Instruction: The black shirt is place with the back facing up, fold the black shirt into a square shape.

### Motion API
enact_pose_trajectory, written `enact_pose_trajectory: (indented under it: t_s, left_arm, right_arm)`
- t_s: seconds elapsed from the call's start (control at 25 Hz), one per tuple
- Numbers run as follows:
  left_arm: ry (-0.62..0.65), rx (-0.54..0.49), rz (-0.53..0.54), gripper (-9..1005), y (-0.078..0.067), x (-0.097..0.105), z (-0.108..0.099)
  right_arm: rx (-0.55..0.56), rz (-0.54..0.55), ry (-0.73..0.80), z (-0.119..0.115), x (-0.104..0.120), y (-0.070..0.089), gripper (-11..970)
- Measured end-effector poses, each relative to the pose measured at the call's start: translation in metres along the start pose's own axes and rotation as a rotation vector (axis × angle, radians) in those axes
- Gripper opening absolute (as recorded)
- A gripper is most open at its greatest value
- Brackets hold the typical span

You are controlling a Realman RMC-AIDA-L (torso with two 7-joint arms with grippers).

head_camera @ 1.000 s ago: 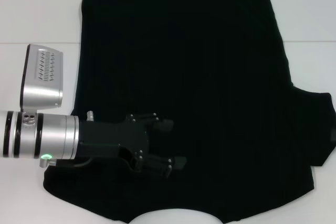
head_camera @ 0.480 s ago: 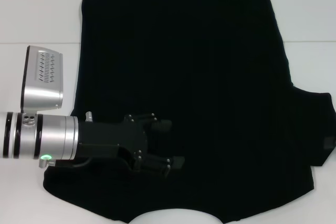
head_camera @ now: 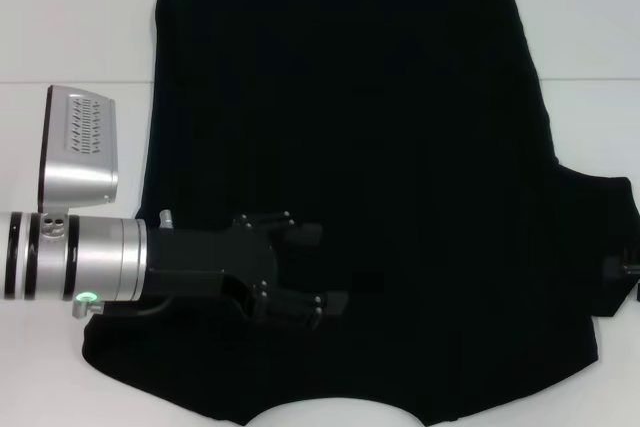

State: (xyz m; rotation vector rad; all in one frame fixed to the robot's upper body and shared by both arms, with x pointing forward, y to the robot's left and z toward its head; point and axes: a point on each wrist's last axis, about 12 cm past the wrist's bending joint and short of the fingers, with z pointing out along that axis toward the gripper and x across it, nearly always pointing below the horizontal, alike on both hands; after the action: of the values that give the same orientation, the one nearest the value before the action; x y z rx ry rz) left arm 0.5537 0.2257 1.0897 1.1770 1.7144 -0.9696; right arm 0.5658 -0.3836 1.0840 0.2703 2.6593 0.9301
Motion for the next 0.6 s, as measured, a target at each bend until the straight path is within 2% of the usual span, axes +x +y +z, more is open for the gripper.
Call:
enact_pose_trajectory:
  t_s: [0.28,0.48,0.6]
  left_arm:
    - [-0.001,-0.004,-0.002,951,0.0,0.0,0.0]
    - [-0.005,-0.009,-0.005,951,0.001,0.0,-0.001]
    - [-0.004,-0.013,-0.006,951,0.001,0.001,-0.002]
  right_arm:
    - [0.033,0.011,-0.022,0.003,-0.002,-0.002,714]
    - [0.044,0.004,-0.038,0.008,-0.005,0.001,472]
    - [0.049,-0.001,-0.041,0.011,-0.007,0.003,364]
